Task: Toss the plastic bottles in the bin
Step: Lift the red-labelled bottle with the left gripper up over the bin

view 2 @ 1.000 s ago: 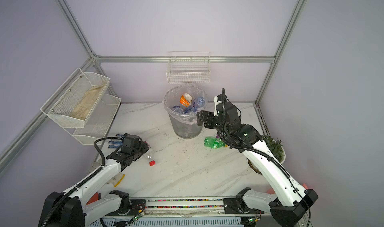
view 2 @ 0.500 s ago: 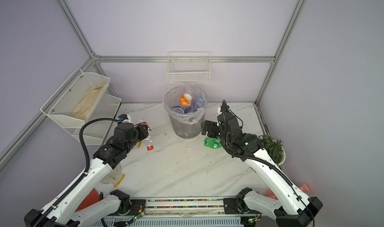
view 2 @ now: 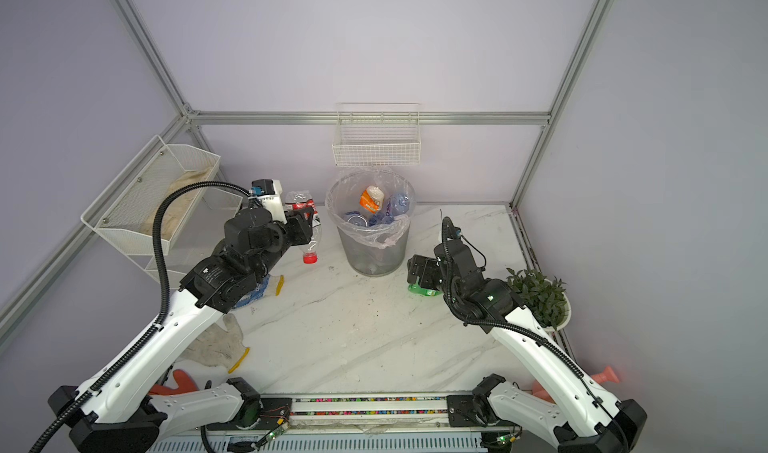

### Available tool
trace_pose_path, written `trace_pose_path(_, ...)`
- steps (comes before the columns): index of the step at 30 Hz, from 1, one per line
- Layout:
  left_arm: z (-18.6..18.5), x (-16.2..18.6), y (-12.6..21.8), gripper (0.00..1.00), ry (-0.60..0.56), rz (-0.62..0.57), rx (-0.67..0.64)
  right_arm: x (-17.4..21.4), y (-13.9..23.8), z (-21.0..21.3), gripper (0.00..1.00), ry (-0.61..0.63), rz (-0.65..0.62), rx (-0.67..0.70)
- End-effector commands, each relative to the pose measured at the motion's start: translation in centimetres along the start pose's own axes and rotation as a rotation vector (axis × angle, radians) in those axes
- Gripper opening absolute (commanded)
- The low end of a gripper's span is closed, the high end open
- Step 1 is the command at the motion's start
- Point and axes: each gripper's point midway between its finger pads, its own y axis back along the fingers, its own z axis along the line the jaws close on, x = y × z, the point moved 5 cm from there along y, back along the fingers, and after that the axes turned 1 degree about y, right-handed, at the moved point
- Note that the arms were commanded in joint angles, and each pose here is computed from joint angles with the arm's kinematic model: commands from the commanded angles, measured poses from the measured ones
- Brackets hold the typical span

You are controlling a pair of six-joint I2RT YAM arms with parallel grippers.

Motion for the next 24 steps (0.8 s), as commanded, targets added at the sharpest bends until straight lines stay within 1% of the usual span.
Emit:
trace_pose_path(1, -2.3, -5.0, 2.0, 0.35, -0.034, -0.132, 0.069, -0.1, 0.4, -0.5, 0.97, -0.025, -0.036, 0.009)
trace_pose_path(8, -6.2, -6.8, 1.8, 0.35, -0.089, -0.166, 0.178, 0.6, 0.4, -1.0, 0.97, -0.024, -0.025, 0.012)
trace_pose_path(12, -7.9, -7.6, 1.8, 0.35, -0.12, -0.206, 0.234, 0.9, 0.7, -1.4, 0.97, -0.025, -0.027, 0.014)
trace_pose_path(15, -9.0, -8.2, 1.7, 0.35, -0.125, -0.225, 0.261, 1.2, 0.8, -1.6, 0.97, -0.026, -0.026, 0.019)
trace_pose_path(19, -10.2, -8.6, 1.2, 0.36, -0.168, -0.243, 0.276, 1.4, 1.2, -1.8, 0.97, -0.029, -0.029, 0.013)
trace_pose_path(21, -11.1, -8.2, -0.3, 0.36, -0.19, -0.236, 0.269, 1.5, 1.4, -1.9, 0.97, -0.031, -0.032, 0.01)
trace_pose_path(24, -12.1, -8.3, -1.7, 0.38, -0.215, -0.246, 0.275, 1.6, 1.7, -2.0, 0.97, -0.032, -0.036, 0.004)
